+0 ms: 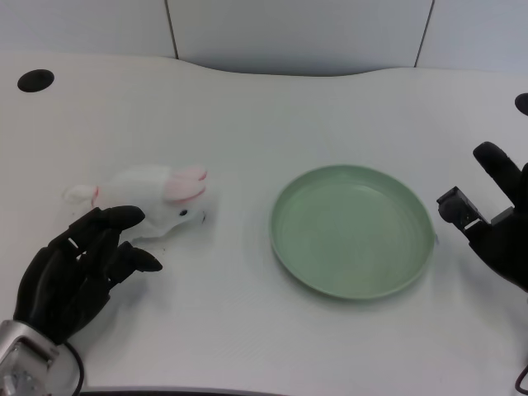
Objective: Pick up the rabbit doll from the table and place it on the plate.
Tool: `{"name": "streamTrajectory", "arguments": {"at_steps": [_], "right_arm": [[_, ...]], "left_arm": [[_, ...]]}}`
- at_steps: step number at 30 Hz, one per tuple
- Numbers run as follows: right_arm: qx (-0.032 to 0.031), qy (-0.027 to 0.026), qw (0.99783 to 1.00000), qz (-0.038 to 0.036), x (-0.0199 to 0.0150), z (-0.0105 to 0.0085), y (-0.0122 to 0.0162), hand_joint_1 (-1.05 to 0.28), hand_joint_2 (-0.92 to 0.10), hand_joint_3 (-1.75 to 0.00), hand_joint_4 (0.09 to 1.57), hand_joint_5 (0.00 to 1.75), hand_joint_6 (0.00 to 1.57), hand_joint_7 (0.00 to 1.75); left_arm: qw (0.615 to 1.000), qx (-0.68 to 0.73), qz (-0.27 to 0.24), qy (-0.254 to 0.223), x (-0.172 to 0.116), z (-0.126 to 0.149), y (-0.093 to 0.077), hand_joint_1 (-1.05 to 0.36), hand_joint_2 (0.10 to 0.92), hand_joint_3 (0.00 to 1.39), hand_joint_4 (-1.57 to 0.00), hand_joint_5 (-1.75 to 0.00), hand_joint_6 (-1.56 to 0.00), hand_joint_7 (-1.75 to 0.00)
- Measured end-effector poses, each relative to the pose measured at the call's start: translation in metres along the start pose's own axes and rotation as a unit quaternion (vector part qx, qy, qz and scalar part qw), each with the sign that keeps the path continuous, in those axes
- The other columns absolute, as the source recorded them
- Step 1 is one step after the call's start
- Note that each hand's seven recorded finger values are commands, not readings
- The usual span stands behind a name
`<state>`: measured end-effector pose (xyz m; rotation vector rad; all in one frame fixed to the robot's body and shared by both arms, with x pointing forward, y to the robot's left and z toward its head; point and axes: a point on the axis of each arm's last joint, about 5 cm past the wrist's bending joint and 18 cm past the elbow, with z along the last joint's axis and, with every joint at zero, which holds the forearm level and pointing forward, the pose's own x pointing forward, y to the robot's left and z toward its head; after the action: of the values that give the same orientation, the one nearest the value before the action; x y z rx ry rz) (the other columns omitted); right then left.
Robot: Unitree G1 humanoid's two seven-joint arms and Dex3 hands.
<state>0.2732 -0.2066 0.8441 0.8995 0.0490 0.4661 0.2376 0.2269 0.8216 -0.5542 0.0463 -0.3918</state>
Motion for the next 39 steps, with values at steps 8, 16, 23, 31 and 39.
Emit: {"name": "streamTrajectory", "arguments": {"at_steps": [8,16,23,31,39], "right_arm": [[-0.0008,0.0001,1.00000,0.0005,-0.0004,0.0009,-0.0004,-0.66,-0.92,-0.33,0.58,1.75,0.67,1.47],[-0.0009,0.0000,1.00000,0.0010,-0.0004,0.0009,-0.0004,-0.66,-0.92,-0.34,0.58,1.75,0.67,1.48],[-0.0010,0.0002,1.00000,0.0005,-0.0007,0.0014,-0.0006,-0.66,-0.92,-0.29,0.60,1.75,0.69,1.47],[-0.0009,0.0002,1.00000,0.0004,-0.0008,0.0015,-0.0006,-0.66,-0.92,-0.30,0.60,1.75,0.69,1.45],[-0.0007,-0.0007,1.00000,0.0002,-0.0009,0.0016,-0.0007,-0.66,-0.92,-0.31,0.59,1.75,0.67,1.47]], "left_arm": [[1.000,-0.003,0.000,0.002,0.000,0.000,0.000,-0.58,0.921,0.26,-0.48,-1.44,-0.67,-0.67],[1.000,-0.004,0.000,0.003,0.000,-0.001,0.000,-0.58,0.921,0.26,-0.48,-1.44,-0.67,-0.67],[1.000,-0.006,-0.001,0.005,0.000,-0.001,0.000,-0.56,0.921,0.28,-0.48,-1.43,-0.68,-0.66],[1.000,-0.001,-0.003,0.012,0.000,-0.001,-0.001,-0.57,0.921,0.29,-0.48,-1.44,-0.68,-0.66],[0.986,0.161,0.011,-0.039,0.006,0.016,-0.011,-0.55,0.921,0.17,-0.56,-1.26,-0.76,-0.61]]}}
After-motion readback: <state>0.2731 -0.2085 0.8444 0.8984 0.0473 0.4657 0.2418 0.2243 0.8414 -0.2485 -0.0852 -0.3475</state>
